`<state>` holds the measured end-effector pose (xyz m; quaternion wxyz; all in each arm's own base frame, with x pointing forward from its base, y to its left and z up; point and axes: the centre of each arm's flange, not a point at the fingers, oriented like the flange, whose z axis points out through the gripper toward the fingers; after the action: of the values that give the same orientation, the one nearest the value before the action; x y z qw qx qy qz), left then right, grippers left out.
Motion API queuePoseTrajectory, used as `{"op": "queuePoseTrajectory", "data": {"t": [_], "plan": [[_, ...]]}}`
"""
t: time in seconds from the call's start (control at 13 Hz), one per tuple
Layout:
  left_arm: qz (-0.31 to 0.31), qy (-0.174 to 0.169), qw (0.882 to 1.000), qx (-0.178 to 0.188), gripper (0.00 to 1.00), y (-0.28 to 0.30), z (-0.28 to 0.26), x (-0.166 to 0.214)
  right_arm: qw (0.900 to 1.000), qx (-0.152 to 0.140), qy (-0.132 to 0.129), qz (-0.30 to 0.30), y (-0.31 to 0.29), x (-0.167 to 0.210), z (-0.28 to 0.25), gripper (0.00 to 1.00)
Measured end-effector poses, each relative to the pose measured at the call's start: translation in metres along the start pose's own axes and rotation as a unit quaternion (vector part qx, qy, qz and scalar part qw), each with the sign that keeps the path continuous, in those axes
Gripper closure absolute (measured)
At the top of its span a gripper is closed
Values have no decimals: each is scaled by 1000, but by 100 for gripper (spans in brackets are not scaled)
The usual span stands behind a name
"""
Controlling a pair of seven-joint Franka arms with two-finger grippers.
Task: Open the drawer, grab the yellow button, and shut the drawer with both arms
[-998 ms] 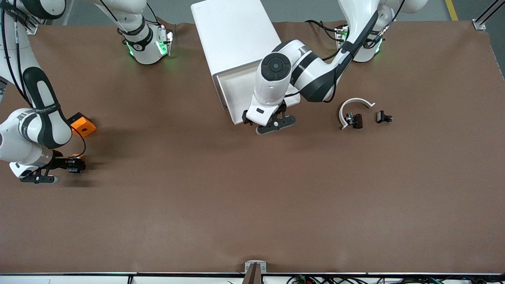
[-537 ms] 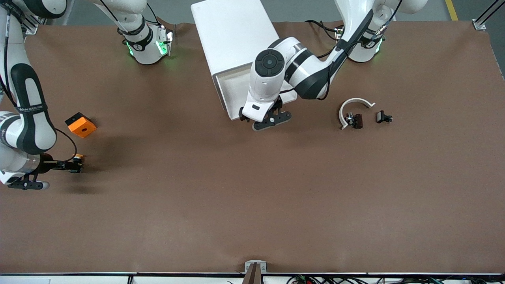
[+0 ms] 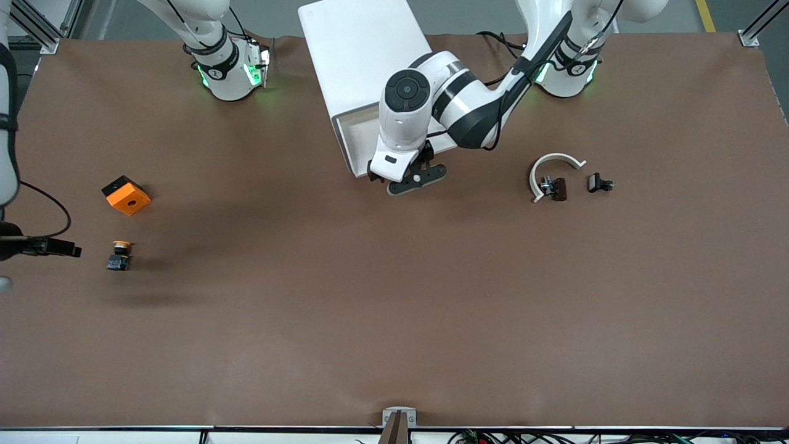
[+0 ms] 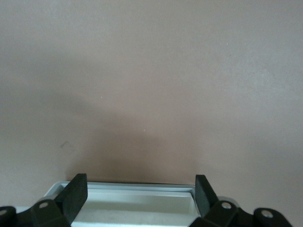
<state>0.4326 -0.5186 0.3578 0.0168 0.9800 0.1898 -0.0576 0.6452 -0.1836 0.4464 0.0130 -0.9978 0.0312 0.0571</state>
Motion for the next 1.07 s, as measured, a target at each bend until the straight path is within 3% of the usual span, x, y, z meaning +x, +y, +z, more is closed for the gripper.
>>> {"op": "queuePoseTrajectory", "data": {"t": [0.38,0.61,0.92,1.07], "plan": [[-10,-3,1000,11,0,8,11,-29,1000,-8,6,26,-88,-35,-95,0],[-22,-7,1000,22,0,11,20,-44,1000,-11,9,9,-119,-40,-104,0],[-23,-8,999,32,0,13,25,-61,1000,-12,17,12,-117,-38,-107,0],[-19,-10,999,34,0,15,26,-69,1000,3,27,11,-120,-38,-117,0]]}}
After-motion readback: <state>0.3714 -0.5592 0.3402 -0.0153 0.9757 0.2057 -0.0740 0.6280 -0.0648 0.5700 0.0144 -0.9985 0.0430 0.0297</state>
